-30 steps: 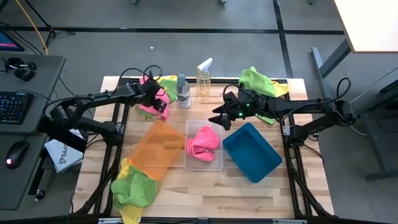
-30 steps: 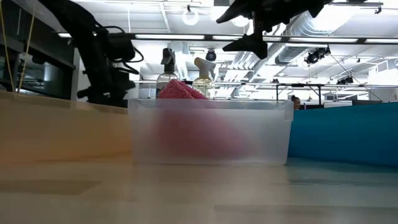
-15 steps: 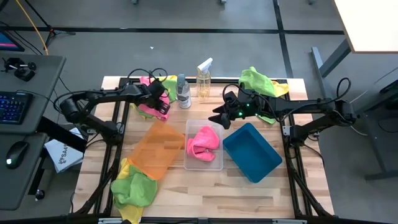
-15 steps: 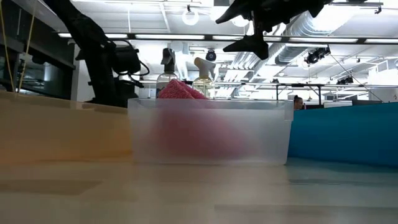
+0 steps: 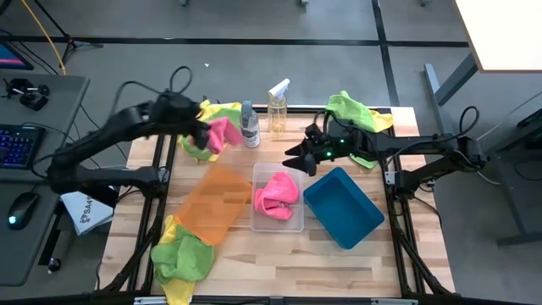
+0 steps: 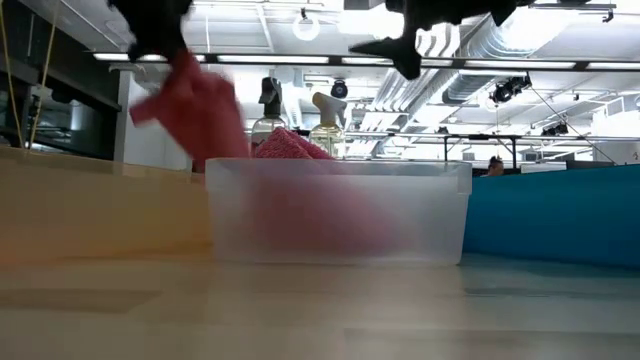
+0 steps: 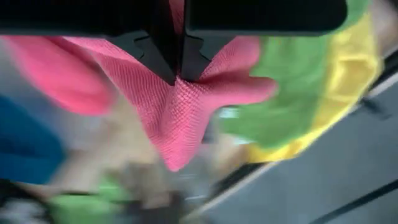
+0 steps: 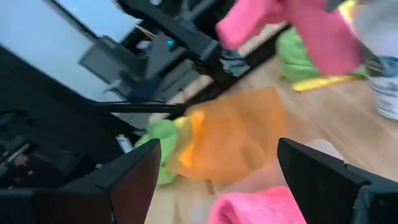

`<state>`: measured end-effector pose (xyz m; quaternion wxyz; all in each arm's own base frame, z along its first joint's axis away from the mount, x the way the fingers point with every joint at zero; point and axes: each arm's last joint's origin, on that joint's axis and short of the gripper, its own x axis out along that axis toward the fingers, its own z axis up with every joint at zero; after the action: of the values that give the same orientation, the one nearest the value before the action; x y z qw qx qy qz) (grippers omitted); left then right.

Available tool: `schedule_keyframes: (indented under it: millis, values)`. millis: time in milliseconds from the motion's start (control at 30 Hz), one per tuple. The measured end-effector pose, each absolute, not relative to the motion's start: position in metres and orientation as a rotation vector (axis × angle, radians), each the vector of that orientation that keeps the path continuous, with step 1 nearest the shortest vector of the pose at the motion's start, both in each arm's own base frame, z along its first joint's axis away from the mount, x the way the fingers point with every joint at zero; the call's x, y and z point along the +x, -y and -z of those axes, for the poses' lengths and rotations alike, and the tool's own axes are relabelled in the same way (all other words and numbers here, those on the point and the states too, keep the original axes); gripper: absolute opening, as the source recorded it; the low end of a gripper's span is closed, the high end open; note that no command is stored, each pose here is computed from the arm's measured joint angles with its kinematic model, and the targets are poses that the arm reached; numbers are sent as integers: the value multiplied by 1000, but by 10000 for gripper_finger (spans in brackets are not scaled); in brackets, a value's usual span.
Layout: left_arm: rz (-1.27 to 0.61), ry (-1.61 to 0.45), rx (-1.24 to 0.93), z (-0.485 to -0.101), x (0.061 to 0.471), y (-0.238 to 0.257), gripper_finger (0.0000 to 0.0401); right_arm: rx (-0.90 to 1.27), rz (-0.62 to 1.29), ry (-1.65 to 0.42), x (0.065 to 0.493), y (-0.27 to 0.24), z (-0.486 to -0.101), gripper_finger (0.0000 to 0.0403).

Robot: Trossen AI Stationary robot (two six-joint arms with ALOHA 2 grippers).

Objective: Sort microfiber towel by color & place in baskets
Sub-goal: Put the pink microfiber towel into the white bin

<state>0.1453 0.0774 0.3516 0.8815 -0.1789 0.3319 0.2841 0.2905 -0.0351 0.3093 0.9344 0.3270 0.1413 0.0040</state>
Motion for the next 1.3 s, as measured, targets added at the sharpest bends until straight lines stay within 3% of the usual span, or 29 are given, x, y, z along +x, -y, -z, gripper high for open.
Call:
schedule_keyframes:
  millis: [133, 267, 433, 567, 700, 1300]
  values:
    - [-322, -634, -415, -379, 136, -38, 0, 640, -32, -229, 279, 34, -325, 318]
    - [-128, -629, -452, -382, 151, -9, 0, 594, -36, -154, 263, 34, -343, 318]
    - [-38, -671, -328, -365, 209, 15, 0, 567, 18, -56, 242, 40, -361, 318]
    - [30, -535, -256, -357, 261, 20, 0, 535, 51, -2, 229, 44, -371, 318]
    - [35, -539, -215, -334, 298, 18, 0, 532, 62, 6, 223, 46, -374, 318]
    - [-10, -889, -120, -207, 371, 17, 0, 511, 92, -96, 221, 47, -364, 318]
